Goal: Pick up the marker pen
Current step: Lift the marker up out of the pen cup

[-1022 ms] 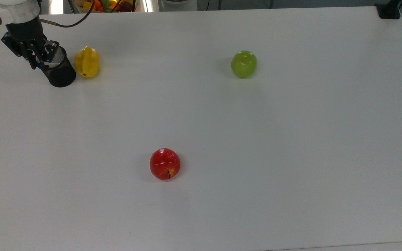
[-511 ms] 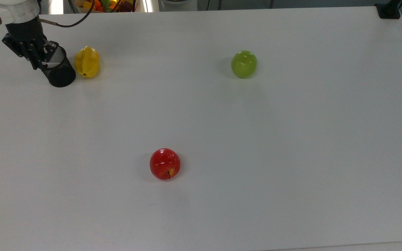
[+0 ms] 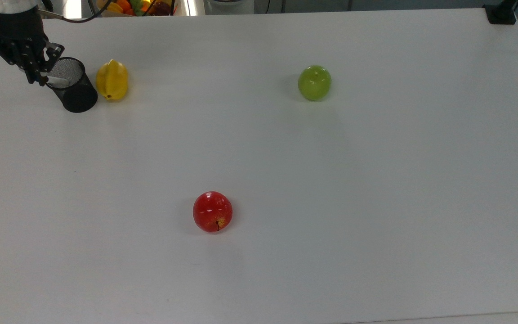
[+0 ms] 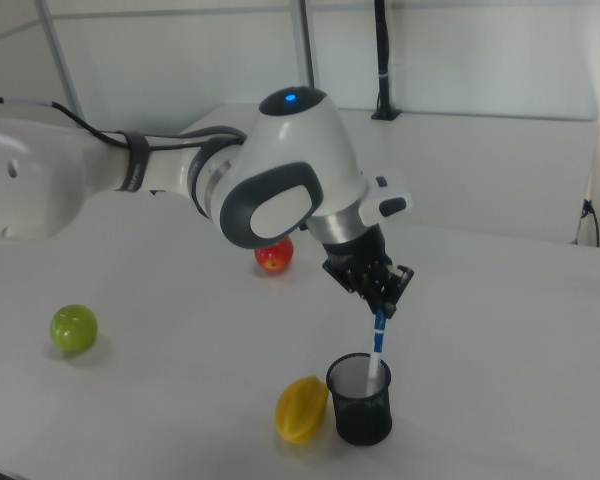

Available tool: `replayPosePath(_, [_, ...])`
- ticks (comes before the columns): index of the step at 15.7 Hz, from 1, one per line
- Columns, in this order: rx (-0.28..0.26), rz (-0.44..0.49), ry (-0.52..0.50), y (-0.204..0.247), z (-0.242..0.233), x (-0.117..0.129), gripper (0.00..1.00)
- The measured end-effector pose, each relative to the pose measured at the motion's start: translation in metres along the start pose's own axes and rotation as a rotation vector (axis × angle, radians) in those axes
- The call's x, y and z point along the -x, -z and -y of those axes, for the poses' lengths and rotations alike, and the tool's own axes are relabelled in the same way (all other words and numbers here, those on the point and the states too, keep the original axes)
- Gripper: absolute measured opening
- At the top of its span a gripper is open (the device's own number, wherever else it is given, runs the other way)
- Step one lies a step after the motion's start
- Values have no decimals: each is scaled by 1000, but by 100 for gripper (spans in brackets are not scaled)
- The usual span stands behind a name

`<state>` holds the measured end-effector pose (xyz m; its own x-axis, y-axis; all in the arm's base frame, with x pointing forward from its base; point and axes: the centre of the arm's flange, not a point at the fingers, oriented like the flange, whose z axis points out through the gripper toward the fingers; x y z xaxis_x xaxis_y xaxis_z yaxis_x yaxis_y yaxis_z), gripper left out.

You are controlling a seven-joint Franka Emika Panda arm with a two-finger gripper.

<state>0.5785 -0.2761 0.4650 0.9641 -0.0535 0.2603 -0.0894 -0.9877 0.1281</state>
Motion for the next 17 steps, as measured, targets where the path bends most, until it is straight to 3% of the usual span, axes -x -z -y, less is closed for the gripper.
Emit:
replayPosePath(4, [-2, -67, -15, 36, -5, -6, 18])
replayPosePath(11, [-76, -190, -108, 94, 0, -9, 18])
replayPosePath(13, [-101, -189, -128, 105, 16, -12, 18])
replayPosePath(17, [-185, -95, -102, 124, 65, -15, 18])
